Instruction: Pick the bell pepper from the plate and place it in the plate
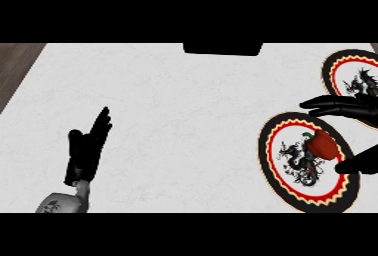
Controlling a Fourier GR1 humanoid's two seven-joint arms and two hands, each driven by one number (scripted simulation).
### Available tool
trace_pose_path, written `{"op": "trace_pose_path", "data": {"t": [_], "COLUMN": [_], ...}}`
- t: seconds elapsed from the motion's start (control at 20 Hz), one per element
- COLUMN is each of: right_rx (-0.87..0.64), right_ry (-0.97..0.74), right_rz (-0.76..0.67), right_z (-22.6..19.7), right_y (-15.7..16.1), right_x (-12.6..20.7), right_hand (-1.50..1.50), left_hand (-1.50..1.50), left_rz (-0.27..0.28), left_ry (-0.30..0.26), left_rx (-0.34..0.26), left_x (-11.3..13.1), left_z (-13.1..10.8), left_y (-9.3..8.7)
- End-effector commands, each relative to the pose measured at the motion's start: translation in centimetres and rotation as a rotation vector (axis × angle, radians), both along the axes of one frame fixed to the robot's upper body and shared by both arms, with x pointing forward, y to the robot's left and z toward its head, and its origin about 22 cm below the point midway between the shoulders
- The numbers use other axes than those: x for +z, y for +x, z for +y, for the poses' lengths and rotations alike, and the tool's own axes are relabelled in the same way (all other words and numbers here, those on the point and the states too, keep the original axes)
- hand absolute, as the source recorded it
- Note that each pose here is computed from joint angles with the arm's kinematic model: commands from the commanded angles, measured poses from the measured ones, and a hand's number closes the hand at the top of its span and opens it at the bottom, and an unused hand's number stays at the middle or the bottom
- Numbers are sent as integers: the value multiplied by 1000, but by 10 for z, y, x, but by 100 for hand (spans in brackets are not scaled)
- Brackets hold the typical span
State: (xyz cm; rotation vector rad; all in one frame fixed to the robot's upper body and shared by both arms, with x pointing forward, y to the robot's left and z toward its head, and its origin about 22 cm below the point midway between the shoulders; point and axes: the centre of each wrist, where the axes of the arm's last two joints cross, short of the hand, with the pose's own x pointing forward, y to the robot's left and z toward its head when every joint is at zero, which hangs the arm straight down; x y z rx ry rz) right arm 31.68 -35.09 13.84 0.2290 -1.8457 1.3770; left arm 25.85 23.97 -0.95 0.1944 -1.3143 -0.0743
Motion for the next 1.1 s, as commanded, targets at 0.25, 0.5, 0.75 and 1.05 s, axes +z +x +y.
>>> {"op": "trace_pose_path", "data": {"t": [0.25, 0.5, 0.75, 1.05], "right_rx": [257, 310, 331, 339], "right_ry": [-387, -557, -621, -635], "right_rz": [-63, -67, -56, -78], "right_z": [-21, -32, -19, -12], "right_y": [4, 12, 35, 51], "right_x": [-7, -7, -36, -57], "right_hand": [-150, -150, -150, -150], "left_hand": [0, 0, 0, 0], "left_rz": [8, 1, 4, 6], "left_ry": [17, 20, 22, 19], "left_rx": [-3, 12, 31, 4], "left_x": [1, -9, -1, 5], "left_z": [-2, -14, -9, -10], "left_y": [2, -2, 2, -6]}}
